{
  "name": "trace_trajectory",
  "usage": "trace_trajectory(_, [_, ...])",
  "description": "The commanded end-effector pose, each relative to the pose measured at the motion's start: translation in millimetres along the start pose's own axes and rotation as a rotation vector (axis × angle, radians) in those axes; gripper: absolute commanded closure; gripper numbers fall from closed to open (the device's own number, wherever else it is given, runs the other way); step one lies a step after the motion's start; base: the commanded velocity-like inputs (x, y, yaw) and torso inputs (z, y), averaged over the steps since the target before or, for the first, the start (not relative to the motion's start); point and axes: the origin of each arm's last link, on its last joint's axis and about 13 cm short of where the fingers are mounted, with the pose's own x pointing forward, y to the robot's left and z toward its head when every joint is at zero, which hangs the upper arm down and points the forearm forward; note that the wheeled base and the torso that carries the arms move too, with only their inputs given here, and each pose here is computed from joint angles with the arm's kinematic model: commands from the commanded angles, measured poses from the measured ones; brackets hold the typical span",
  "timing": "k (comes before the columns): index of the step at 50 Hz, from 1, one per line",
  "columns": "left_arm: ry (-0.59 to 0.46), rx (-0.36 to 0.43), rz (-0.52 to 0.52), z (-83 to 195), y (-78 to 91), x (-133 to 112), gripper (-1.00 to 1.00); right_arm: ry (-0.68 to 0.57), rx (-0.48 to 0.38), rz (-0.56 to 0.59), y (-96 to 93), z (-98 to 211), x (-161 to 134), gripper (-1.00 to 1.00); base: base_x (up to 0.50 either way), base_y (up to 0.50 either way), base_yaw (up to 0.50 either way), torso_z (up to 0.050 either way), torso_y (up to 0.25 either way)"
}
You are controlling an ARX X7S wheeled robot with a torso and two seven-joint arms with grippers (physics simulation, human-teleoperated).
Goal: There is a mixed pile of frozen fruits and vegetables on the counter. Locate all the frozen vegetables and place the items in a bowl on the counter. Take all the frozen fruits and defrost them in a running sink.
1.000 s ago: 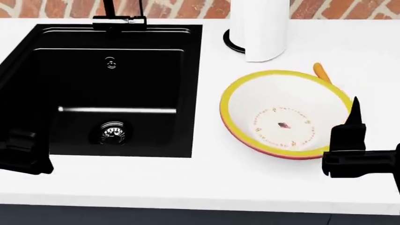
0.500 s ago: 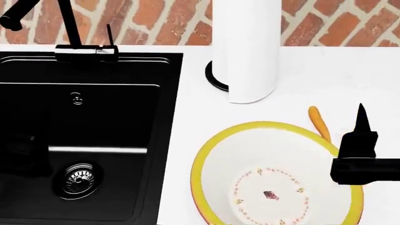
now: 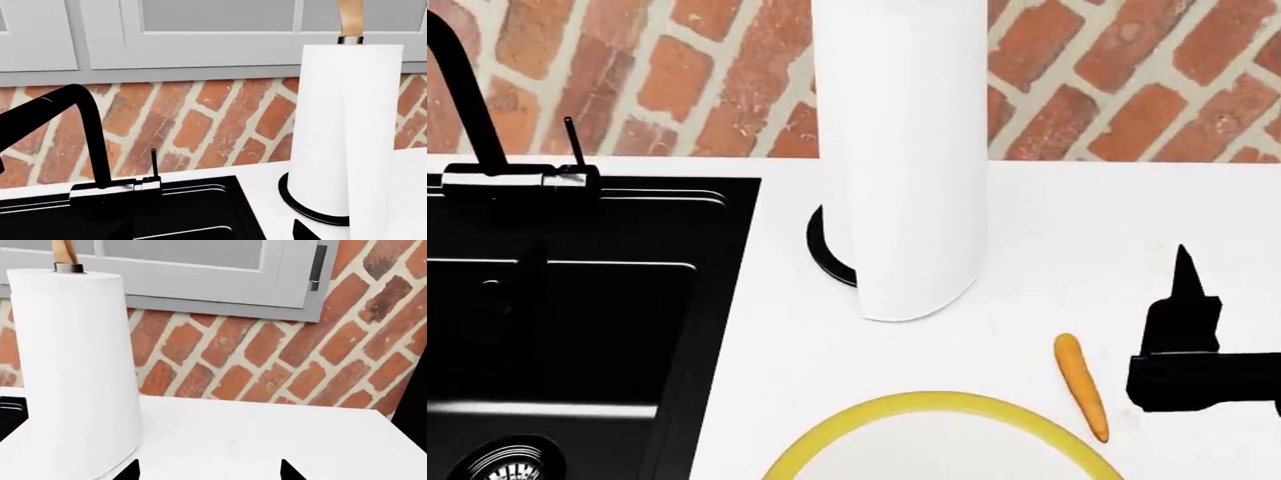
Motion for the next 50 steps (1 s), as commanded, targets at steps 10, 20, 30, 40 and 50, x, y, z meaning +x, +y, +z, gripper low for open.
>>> trace_trajectory(10, [0.01, 0.005, -0.01, 0, 0.2, -4, -1.0, 0.257, -0.065, 0.083, 1.7, 34, 42, -1.0, 0.0, 0.0, 0.0, 0.0, 0.0])
trace_trajectory(20, [0.02, 0.01, -0.018, -2, 3.7, -8, -1.0, 0.444, -0.094, 0.179, 2.5, 58, 76, -1.0, 0.0, 0.0, 0.0, 0.0, 0.0])
trace_trajectory(30, [0.016, 0.02, -0.013, -4, 2.4, -8, -1.0, 0.627, -0.136, 0.276, 11.1, 51, 109, -1.0, 0.0, 0.0, 0.0, 0.0, 0.0])
trace_trajectory(40, [0.016, 0.02, -0.018, -4, 5.7, -12, -1.0, 0.744, -0.166, 0.317, 17.9, 42, 133, -1.0, 0.0, 0.0, 0.0, 0.0, 0.0])
trace_trajectory(50, [0.022, 0.019, -0.025, -6, 3.1, -13, -1.0, 0.846, -0.134, 0.303, 20.1, 18, 146, -1.0, 0.0, 0.0, 0.0, 0.0, 0.0])
